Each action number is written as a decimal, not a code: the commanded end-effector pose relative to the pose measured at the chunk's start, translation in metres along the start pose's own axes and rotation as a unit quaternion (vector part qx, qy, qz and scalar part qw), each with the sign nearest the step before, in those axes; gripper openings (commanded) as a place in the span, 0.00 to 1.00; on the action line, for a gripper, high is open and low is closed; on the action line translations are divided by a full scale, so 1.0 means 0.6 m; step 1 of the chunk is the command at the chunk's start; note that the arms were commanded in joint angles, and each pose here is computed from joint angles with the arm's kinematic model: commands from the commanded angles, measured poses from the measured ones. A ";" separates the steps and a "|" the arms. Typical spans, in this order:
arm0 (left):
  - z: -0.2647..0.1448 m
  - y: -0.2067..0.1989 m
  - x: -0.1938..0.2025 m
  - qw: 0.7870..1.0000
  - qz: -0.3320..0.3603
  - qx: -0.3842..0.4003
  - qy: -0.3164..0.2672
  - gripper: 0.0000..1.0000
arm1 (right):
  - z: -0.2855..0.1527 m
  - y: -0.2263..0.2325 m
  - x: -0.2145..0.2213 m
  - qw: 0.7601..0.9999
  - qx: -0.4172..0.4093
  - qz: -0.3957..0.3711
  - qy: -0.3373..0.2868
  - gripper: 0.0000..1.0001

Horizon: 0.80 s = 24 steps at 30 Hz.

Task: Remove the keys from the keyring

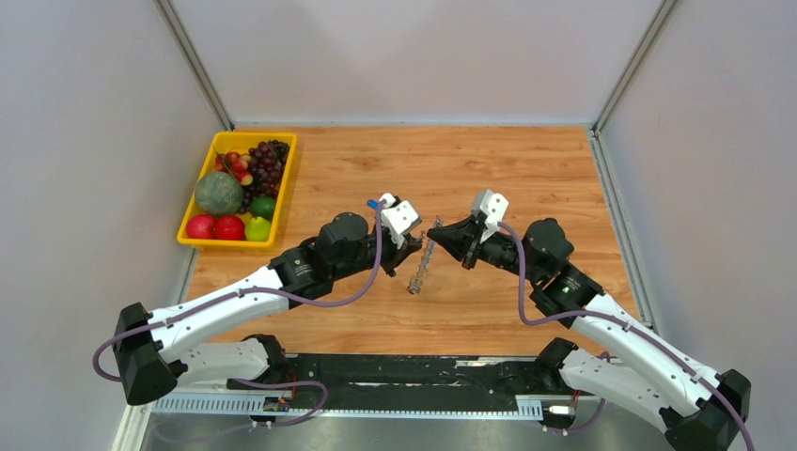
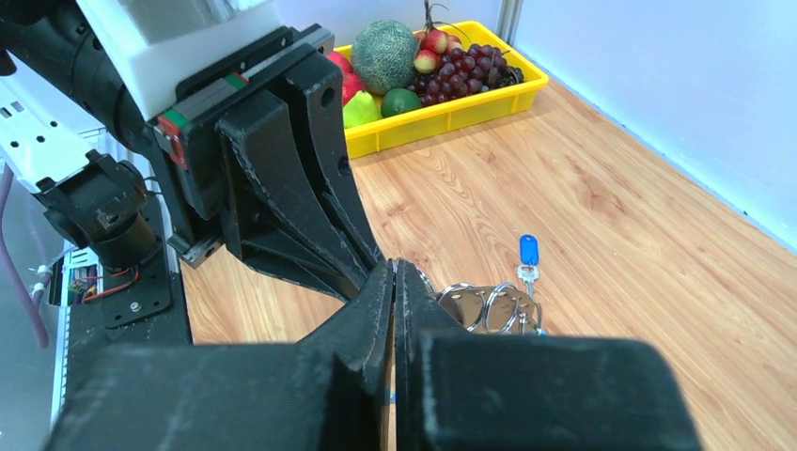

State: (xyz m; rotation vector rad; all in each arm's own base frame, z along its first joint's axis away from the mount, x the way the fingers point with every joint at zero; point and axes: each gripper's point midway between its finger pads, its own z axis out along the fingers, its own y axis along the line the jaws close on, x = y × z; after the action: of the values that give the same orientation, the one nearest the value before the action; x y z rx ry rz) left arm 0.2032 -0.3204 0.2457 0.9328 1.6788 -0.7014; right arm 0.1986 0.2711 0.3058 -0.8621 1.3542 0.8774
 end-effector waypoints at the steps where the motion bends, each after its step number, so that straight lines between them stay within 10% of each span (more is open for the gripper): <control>1: -0.014 -0.002 -0.019 1.000 -0.009 0.000 0.002 0.00 | -0.012 -0.010 -0.053 0.998 0.028 -0.009 -0.061 0.00; 24: -0.057 0.021 -0.056 0.999 -0.005 -0.041 0.035 0.00 | -0.021 0.007 -0.016 0.998 0.009 0.014 -0.055 0.00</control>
State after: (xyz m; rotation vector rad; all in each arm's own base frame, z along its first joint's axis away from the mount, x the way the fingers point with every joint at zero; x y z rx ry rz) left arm 0.1988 -0.2953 0.2544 0.9470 1.8220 -0.5961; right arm 0.1941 0.2616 0.2941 -0.7889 1.3531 0.8927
